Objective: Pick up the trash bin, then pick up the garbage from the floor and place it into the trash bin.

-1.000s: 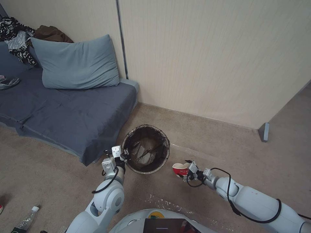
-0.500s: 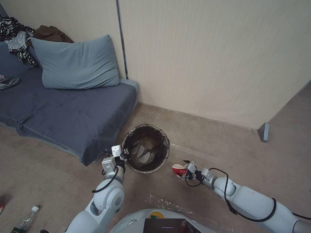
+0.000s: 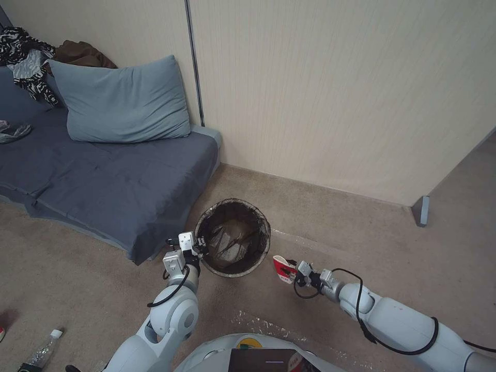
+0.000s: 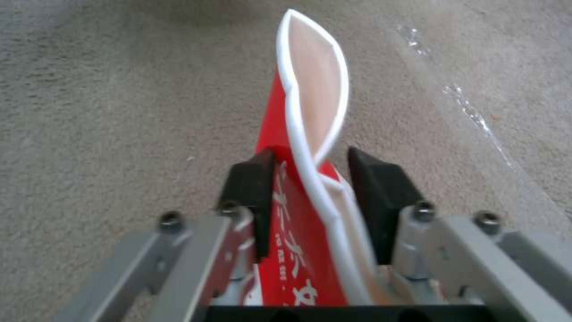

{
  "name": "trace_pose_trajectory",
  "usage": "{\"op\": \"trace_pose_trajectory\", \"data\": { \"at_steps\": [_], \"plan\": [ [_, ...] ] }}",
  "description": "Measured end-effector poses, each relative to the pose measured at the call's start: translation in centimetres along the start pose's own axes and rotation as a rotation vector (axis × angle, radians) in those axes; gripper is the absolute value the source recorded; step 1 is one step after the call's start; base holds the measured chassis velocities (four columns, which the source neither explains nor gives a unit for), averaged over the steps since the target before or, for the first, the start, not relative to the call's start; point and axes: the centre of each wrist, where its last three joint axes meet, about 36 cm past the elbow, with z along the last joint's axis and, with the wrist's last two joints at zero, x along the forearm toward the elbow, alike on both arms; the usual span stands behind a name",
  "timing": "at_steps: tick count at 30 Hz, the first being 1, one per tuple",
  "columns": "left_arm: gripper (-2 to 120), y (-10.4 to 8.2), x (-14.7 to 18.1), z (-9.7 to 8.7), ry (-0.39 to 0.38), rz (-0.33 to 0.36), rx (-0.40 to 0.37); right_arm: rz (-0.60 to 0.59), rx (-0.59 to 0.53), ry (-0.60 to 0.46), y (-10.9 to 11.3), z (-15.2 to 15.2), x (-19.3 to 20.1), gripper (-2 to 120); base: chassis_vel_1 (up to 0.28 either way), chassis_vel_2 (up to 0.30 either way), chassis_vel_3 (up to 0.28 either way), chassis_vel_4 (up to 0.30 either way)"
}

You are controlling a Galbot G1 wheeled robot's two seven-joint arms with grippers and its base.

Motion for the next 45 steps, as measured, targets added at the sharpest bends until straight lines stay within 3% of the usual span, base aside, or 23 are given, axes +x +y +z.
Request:
{"op": "trace_pose_trajectory", "data": {
  "at_steps": [6, 16, 19, 22, 26, 28, 29, 31, 45],
  "plan": [
    [3, 0.0, -0.1, 0.1, 0.006, 0.001, -0.006, 0.002, -0.003, -0.011, 0.2, -0.1, -0.2, 5, 0.000, 0.000, 0.000, 0.000],
    [3, -0.2, 0.1, 0.1, 0.011, 0.006, -0.012, 0.037, -0.015, -0.022, 0.3, -0.3, 0.0, 2, 0.000, 0.000, 0.000, 0.000],
    [3, -0.1, 0.2, 0.1, 0.014, 0.008, -0.015, 0.106, -0.018, -0.029, 0.4, -0.9, 0.3, 2, 0.000, 0.000, 0.000, 0.000],
    [3, 0.0, 0.5, 0.3, 0.020, 0.011, -0.023, 0.246, -0.041, -0.045, -0.3, -2.9, 0.9, 2, 0.000, 0.000, 0.000, 0.000],
    [3, 0.0, 0.7, 0.5, 0.028, 0.013, -0.026, 0.332, -0.056, -0.080, -1.1, -4.7, 1.8, 2, 0.000, 0.000, 0.000, 0.000],
    [3, 0.1, 1.0, 0.8, 0.043, 0.016, -0.031, 0.441, -0.098, -0.177, -1.5, -8.6, 3.3, 2, 0.000, 0.000, 0.000, 0.000],
    [3, 0.1, 1.0, 0.8, 0.043, 0.016, -0.031, 0.441, -0.098, -0.177, -1.5, -8.6, 3.3, 2, 0.000, 0.000, 0.000, 0.000],
    [3, 0.0, 1.3, 0.9, 0.062, 0.023, -0.028, 0.527, -0.115, -0.280, -2.3, -11.5, 4.9, 2, 0.000, 0.000, 0.000, 0.000],
    [3, -0.2, 1.9, 1.3, 0.100, 0.039, -0.023, 0.711, -0.176, -0.553, -2.3, -19.5, 6.9, 2, 0.000, 0.000, 0.000, 0.000]
  ]
}}
